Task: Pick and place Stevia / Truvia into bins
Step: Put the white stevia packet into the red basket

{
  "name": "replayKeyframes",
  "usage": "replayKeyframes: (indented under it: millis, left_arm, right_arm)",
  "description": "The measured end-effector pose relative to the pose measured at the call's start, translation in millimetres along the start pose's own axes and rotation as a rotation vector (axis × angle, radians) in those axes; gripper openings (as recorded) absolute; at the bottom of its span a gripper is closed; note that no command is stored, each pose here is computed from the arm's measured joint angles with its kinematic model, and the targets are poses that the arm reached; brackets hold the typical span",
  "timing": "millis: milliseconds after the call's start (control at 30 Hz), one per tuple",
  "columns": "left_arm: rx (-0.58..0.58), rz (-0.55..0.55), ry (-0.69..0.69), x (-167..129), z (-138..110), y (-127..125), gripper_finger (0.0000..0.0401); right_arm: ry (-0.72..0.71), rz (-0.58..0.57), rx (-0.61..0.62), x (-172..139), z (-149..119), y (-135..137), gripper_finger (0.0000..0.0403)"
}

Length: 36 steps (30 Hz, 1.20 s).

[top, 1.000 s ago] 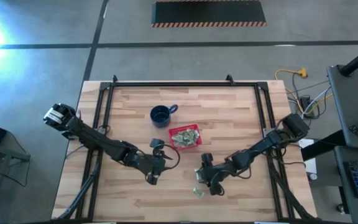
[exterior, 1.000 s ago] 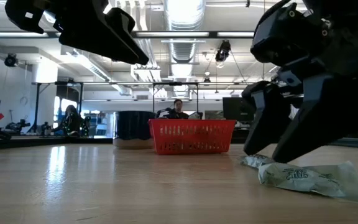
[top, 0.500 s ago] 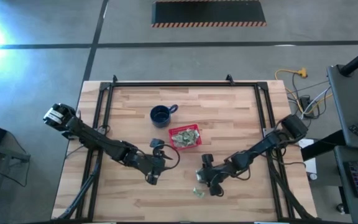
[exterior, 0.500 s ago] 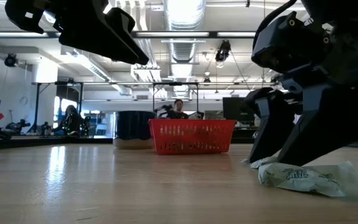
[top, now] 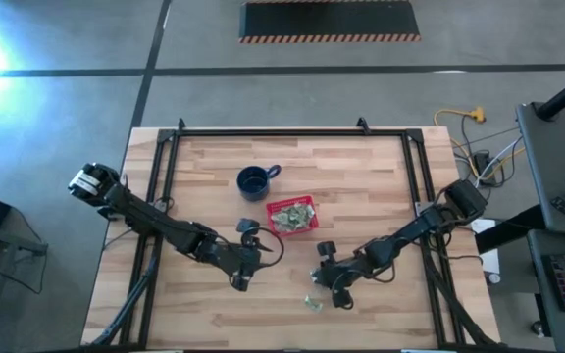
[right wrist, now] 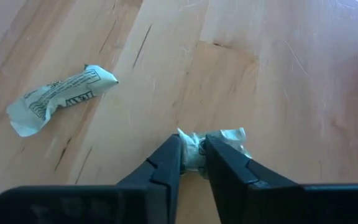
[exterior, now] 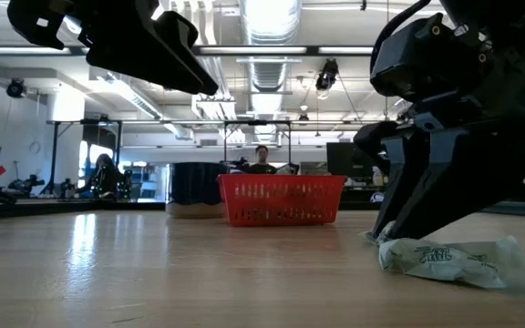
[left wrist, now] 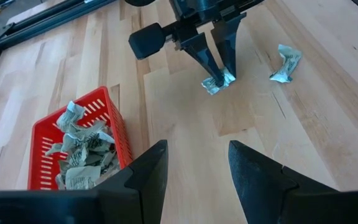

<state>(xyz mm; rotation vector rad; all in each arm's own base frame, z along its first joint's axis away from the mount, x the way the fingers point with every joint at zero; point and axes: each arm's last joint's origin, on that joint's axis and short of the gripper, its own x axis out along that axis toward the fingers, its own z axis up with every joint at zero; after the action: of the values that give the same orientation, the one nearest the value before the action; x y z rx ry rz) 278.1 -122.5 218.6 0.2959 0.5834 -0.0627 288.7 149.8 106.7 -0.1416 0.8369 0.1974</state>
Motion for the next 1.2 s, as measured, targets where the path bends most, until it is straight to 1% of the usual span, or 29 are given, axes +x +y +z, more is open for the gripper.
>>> replayKeyframes:
  millis: [200, 300, 433, 500, 633, 667, 733, 833, 1033, 1100, 1200]
  left_arm:
    - [0.000, 0.000, 0.000, 0.0, 0.1, 0.0, 0.0154]
    - [0.000, 0.000, -0.001, 0.0, 0.2, 0.0, 0.0154]
    - [-0.001, 0.000, -0.002, -0.1, 0.5, 0.1, 0.0154]
    - [-0.001, 0.000, -0.002, -0.1, 0.6, 0.1, 0.0154]
    - [-0.001, 0.000, -0.002, -0.1, 0.6, 0.1, 0.0154]
    - [-0.001, 0.000, -0.002, -0.1, 0.6, 0.1, 0.0154]
    - [-0.001, 0.000, -0.002, -0.1, 0.6, 0.1, 0.0154]
    - [-0.001, 0.000, -0.003, -0.1, 0.7, 0.1, 0.0154]
    - [-0.001, 0.000, -0.002, -0.1, 0.6, 0.1, 0.0154]
    - [-0.001, 0.000, -0.002, -0.1, 0.6, 0.1, 0.0154]
    - [-0.001, 0.000, -0.002, -0.1, 0.5, 0.1, 0.0154]
  right_arm:
    - [-0.007, 0.002, -0.035, -1.0, 1.3, 0.0, 0.0038]
    - [-0.032, 0.004, -0.066, -6.4, 6.2, -0.3, 0.0033]
    - [-0.098, -0.003, -0.122, -21.6, 18.3, -1.9, 0.0033]
    - [-0.144, -0.070, -0.171, -31.1, 25.9, -4.6, 0.0033]
    - [-0.218, -0.311, -0.263, -46.4, 39.8, -17.5, 0.0033]
    - [-0.228, -0.353, -0.272, -48.8, 43.0, -22.8, 0.0033]
    - [-0.251, -0.398, -0.276, -52.2, 49.2, -36.1, 0.0033]
    - [-0.261, -0.457, -0.223, -56.0, 54.7, -60.2, 0.0033]
    - [-0.238, -0.550, -0.047, -54.2, 52.6, -105.4, 0.0033]
    - [-0.230, -0.559, 0.007, -51.5, 50.1, -115.0, 0.0033]
    - [-0.217, -0.529, 0.062, -46.4, 45.7, -124.0, 0.0034]
